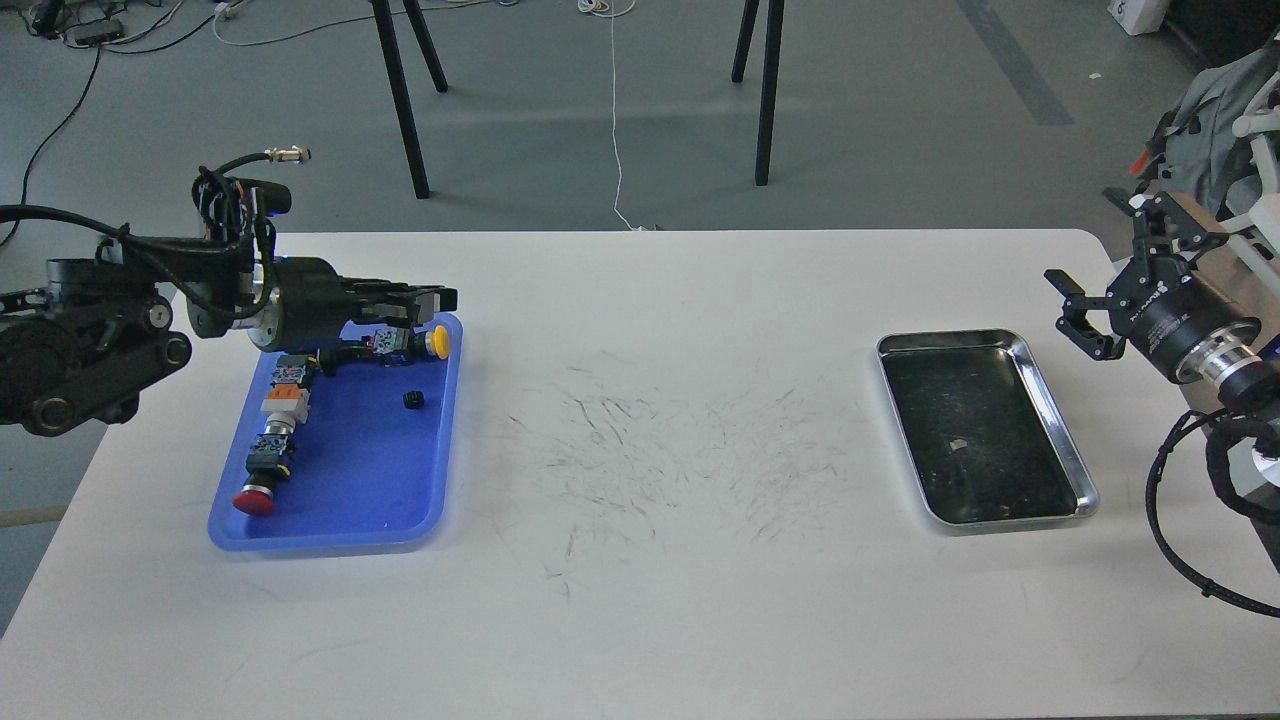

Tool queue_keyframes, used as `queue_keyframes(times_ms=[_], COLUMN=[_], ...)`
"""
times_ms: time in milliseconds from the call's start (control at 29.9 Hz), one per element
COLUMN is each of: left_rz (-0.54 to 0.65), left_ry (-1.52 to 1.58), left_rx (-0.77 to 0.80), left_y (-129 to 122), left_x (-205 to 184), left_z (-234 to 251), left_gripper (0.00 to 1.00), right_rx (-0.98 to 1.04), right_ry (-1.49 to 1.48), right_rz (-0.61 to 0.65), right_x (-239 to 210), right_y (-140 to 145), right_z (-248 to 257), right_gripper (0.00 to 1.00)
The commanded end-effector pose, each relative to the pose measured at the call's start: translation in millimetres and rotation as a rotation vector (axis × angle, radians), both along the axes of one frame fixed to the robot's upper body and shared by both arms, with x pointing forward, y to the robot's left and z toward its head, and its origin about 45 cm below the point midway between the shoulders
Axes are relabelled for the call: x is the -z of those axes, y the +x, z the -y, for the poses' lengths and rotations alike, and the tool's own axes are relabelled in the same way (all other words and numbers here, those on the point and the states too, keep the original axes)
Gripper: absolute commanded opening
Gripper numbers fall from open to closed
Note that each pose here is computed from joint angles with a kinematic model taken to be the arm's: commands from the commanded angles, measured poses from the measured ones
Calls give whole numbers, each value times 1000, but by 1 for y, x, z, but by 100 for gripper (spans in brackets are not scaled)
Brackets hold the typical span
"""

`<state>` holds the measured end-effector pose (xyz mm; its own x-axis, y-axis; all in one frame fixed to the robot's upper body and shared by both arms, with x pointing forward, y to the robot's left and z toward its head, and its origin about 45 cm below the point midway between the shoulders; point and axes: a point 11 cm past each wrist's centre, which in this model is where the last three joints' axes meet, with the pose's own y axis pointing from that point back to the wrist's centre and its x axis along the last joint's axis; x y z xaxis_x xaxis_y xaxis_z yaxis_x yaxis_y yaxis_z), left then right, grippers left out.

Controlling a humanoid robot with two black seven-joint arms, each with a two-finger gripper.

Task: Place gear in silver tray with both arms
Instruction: 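Carry the gear toward the table center and release it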

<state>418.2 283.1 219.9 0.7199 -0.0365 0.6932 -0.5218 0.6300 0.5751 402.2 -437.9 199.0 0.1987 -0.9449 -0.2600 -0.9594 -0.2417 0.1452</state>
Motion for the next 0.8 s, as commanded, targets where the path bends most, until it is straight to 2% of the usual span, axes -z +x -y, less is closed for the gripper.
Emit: queue_keyframes(times_ms=[0, 468, 635, 769], left_rz=[-17, -64, -87, -88], left_ry=[-34, -29, 1, 51], left_rx=[22, 154, 240, 270], left_y=[3, 0, -11, -14], left_x=[7, 45, 64, 76], left_z=[24, 111, 154, 165], left_gripper=[10, 11, 11, 11], right_rx=[-1, 0, 2, 9], right_ry=[1, -5, -11, -14], right_rz=[1, -2, -7, -17], right_x=[0, 0, 2, 6], right_y=[1, 0, -1, -4], right_z=[-1, 1, 2, 5], right_gripper=[98, 98, 98, 98])
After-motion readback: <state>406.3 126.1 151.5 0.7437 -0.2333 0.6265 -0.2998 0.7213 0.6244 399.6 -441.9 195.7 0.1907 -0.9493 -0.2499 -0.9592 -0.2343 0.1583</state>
